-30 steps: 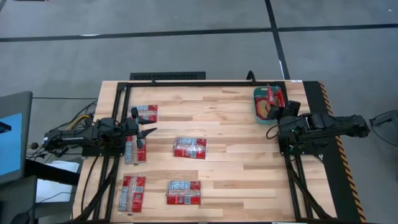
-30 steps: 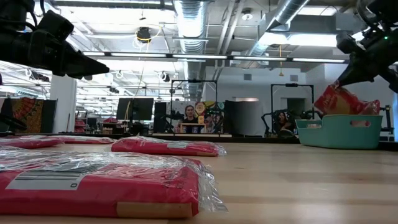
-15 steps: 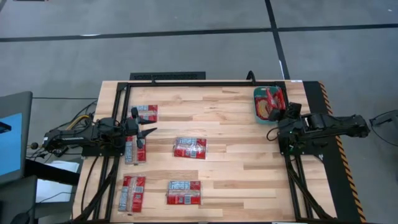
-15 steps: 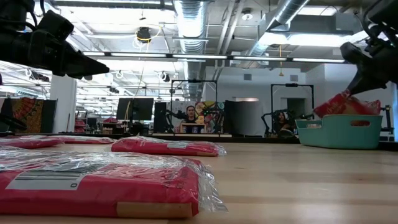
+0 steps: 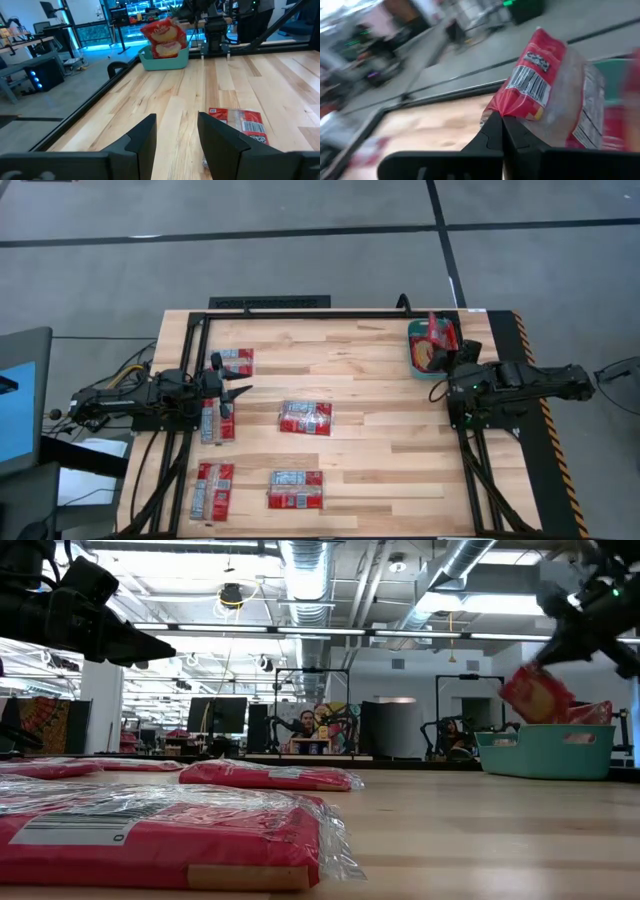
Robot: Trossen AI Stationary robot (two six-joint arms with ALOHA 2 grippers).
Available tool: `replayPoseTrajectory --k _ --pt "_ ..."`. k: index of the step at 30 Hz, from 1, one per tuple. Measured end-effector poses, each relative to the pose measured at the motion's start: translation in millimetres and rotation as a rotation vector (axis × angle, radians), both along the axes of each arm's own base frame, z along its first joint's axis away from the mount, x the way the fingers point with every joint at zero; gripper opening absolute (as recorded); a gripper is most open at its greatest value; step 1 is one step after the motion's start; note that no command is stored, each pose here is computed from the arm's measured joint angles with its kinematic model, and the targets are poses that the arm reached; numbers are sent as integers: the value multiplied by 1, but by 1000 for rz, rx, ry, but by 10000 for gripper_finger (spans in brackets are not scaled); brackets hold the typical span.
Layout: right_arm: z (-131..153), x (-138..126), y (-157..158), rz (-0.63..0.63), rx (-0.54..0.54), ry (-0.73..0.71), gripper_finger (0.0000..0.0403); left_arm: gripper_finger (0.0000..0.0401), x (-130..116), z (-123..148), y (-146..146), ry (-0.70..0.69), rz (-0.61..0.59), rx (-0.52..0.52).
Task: Sort popcorn bags into baskets
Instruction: Put the popcorn bag into the green bin
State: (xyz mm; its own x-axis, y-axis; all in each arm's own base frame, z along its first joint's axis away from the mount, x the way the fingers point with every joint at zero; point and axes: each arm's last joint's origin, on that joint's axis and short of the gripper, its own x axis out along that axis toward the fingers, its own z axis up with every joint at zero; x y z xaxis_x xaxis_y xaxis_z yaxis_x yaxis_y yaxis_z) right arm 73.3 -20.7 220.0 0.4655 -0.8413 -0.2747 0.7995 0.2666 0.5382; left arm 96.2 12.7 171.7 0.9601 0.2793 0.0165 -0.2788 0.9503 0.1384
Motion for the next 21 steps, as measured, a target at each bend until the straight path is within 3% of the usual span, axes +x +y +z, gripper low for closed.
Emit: replayPoseTrajectory --k 6,12,21 --pt "13 16 5 263 -12 -22 3 135 0 0 0 0 0 0" --pt "13 42 14 502 54 -26 1 135 0 0 0 0 0 0" --pt "-16 96 49 832 317 41 1 135 0 0 0 0 0 0"
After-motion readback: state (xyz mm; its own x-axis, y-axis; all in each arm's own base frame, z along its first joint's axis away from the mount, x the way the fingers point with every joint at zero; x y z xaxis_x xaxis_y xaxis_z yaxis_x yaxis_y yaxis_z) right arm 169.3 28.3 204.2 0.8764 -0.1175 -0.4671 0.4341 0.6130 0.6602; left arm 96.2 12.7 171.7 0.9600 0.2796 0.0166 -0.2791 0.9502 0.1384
